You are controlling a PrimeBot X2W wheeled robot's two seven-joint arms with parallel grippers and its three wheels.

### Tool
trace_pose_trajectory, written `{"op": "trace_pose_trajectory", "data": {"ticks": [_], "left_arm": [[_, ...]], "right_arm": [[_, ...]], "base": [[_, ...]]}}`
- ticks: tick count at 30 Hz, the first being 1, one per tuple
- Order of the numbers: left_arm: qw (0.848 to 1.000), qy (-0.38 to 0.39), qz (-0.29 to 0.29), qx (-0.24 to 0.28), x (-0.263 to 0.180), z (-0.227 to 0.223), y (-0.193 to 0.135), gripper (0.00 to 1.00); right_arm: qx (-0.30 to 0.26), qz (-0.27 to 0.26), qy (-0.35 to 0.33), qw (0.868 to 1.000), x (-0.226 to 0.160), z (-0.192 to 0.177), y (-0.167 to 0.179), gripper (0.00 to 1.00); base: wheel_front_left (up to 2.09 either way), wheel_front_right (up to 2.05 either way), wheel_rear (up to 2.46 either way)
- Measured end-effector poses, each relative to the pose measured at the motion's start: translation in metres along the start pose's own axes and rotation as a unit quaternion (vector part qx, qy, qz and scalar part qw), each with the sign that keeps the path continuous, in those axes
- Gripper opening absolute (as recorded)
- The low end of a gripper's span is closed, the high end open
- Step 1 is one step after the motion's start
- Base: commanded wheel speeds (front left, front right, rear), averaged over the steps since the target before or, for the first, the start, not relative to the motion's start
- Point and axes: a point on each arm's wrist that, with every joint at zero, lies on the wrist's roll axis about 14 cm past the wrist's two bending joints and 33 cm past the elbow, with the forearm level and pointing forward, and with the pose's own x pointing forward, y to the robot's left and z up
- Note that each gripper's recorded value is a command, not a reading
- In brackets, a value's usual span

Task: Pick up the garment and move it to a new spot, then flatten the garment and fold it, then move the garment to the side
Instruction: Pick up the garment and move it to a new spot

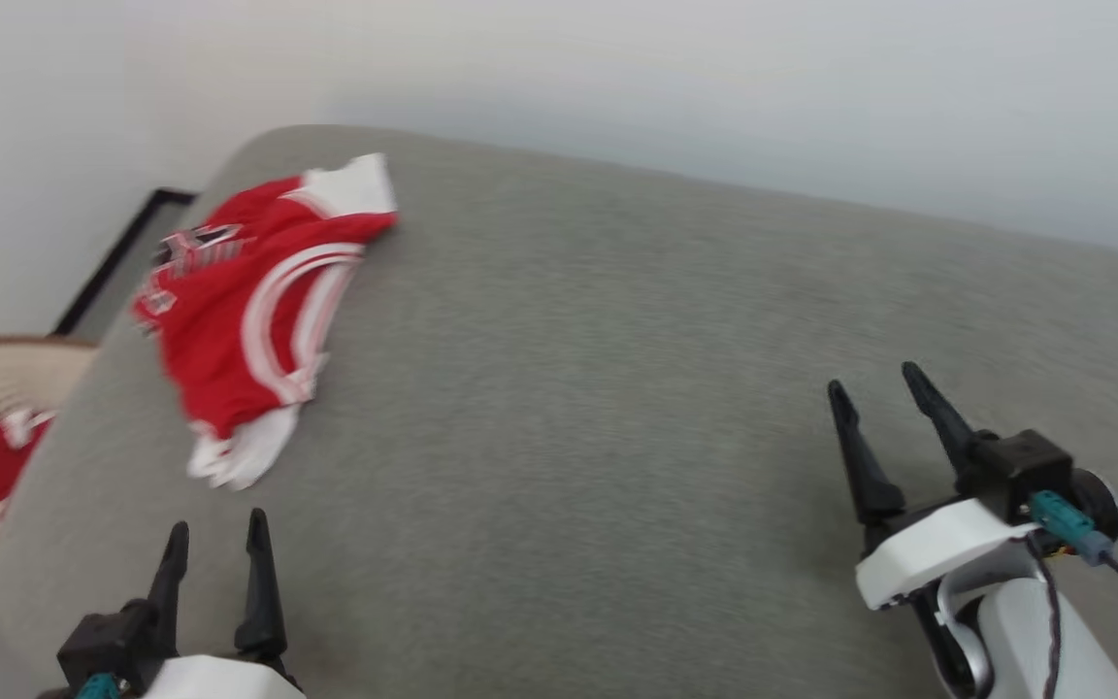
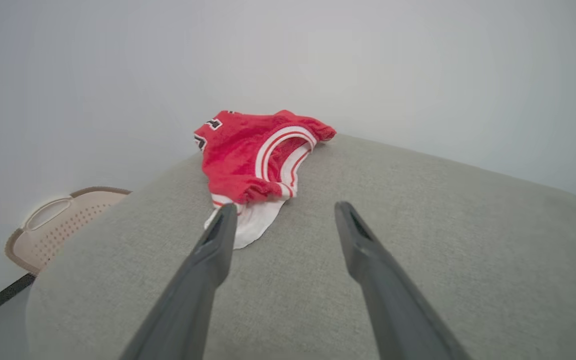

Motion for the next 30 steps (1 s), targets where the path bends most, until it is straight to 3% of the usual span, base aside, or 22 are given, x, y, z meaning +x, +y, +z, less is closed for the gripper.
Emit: {"op": "trace_pose_trajectory", "data": {"ticks": [8, 15, 22, 30], "left_arm": [[0.997, -0.011, 0.078, -0.021, -0.037, 0.006, 0.038, 1.0], [0.995, -0.008, 0.099, -0.029, -0.042, 0.005, 0.044, 1.0], [0.999, -0.035, 0.004, 0.025, 0.021, 0.027, 0.0, 1.0], [0.989, -0.019, -0.086, 0.122, 0.129, 0.033, -0.026, 1.0]], "right_arm": [[0.013, 0.1, 0.011, 0.995, 0.026, -0.01, 0.071, 1.0], [0.016, 0.133, 0.012, 0.991, 0.037, -0.013, 0.091, 1.0], [0.011, 0.092, 0.007, 0.996, 0.038, -0.012, 0.049, 1.0], [0.018, -0.004, 0.013, 1.0, 0.017, -0.022, -0.026, 1.0]], "base": [[0.0, 0.0, 0.0], [0.0, 0.0, 0.0], [0.0, 0.0, 0.0], [0.0, 0.0, 0.0]]}}
